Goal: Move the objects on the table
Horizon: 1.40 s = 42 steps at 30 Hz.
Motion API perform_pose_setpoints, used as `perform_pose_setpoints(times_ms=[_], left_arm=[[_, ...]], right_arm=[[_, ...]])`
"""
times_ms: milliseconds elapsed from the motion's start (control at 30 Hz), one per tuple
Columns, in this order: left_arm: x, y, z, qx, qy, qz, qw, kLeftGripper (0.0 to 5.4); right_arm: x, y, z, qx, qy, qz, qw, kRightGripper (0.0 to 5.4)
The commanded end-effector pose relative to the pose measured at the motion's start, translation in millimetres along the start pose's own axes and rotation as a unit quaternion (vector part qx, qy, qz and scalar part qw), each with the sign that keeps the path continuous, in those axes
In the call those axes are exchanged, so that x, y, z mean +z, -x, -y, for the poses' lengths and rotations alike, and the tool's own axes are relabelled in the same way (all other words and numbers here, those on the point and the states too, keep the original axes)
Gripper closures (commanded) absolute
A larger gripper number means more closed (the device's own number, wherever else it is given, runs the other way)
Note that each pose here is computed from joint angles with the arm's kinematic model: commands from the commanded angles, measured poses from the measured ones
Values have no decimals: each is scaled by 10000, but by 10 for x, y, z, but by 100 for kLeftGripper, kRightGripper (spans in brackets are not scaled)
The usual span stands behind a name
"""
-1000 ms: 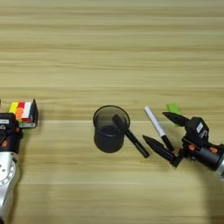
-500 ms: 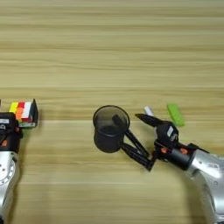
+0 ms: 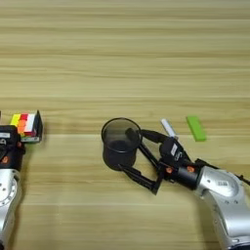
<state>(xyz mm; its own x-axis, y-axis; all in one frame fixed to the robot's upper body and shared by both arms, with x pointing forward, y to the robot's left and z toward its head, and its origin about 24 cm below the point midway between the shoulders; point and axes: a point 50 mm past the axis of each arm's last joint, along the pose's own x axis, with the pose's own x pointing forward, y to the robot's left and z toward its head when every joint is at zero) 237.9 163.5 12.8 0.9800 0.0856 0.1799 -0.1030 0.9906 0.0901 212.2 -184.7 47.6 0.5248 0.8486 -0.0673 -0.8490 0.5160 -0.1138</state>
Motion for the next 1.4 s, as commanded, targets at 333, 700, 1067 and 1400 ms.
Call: perform_pose_setpoints(times_ms=[333,700,1067,1400], left_arm=[[11,4,-1,-39,-74,-9,10000,0],[16,16,-2,-29,-74,-9,10000,0],[17,18,-9,-22,-77,-11,10000,0],[16,25,-13,-17,-81,-12,10000,0]], right_arm=[[-12,-147,55,-15,171,59,9998,3],[-29,-245,5,210,215,58,9995,3],[-71,-350,25,189,152,86,9997,3],[-87,-427,9,223,127,119,9996,3]])
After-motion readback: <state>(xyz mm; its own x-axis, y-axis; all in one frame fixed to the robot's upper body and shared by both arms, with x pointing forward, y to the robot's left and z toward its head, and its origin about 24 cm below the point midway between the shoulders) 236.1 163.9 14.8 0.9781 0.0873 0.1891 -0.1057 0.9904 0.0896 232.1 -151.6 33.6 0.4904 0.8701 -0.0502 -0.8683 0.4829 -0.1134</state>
